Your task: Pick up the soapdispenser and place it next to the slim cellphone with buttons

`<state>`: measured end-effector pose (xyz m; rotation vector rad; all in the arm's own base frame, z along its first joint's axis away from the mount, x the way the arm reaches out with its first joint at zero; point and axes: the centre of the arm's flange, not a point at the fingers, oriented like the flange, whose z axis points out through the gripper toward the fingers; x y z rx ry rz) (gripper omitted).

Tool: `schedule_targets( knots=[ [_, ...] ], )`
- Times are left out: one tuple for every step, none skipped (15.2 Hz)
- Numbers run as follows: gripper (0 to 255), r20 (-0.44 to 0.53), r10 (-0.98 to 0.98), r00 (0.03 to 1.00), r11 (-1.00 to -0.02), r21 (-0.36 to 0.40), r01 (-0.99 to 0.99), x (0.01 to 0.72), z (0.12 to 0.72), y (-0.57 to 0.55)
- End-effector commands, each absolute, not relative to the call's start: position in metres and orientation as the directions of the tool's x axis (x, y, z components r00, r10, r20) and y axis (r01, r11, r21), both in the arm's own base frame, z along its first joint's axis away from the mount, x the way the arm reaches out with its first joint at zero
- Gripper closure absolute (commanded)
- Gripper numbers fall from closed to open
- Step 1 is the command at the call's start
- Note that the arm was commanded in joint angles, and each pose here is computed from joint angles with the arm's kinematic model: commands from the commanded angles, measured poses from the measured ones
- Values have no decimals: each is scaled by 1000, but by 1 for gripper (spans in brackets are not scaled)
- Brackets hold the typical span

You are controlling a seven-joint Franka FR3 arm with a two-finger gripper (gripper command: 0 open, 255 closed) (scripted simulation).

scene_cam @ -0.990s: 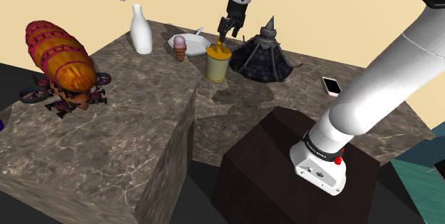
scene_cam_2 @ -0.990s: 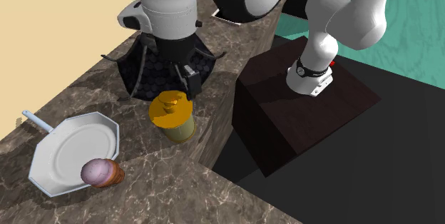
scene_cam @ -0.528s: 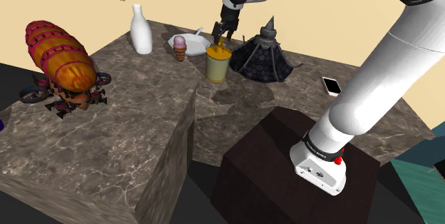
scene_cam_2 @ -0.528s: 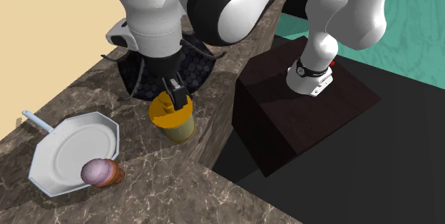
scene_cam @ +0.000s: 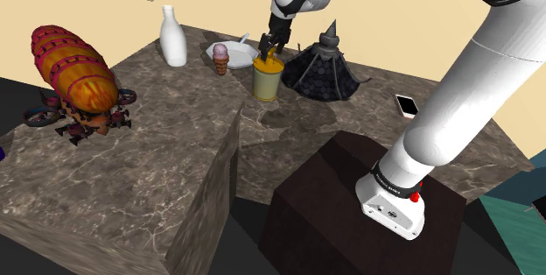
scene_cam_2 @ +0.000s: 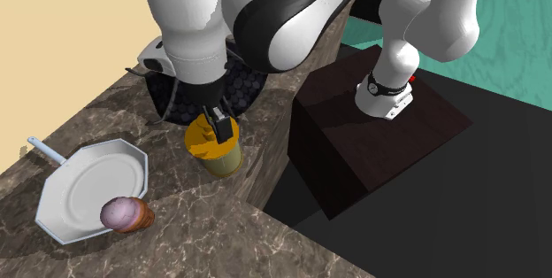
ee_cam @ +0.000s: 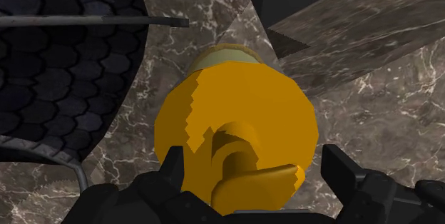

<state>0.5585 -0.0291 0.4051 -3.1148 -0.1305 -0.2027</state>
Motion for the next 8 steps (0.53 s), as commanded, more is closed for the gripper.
schedule_targets(
  knots=[
    [0, 130, 82, 988, -996, -12, 84, 559, 405, -29],
    [0, 130, 82, 988, -996, -12, 84, 559, 405, -29],
    [0, 130, 82, 988, -996, -12, 84, 559, 405, -29],
    [255, 130, 82, 988, -996, -12, 84, 559, 405, -29],
    [255, 130, 82, 988, -996, -12, 84, 559, 405, -29],
    [255, 130, 82, 988, -996, -12, 84, 559, 405, -29],
    [255, 130, 82, 988, -996, -12, 84, 559, 405, -29],
    [255, 130, 82, 988, -996, -12, 84, 559, 405, -29]
  ],
)
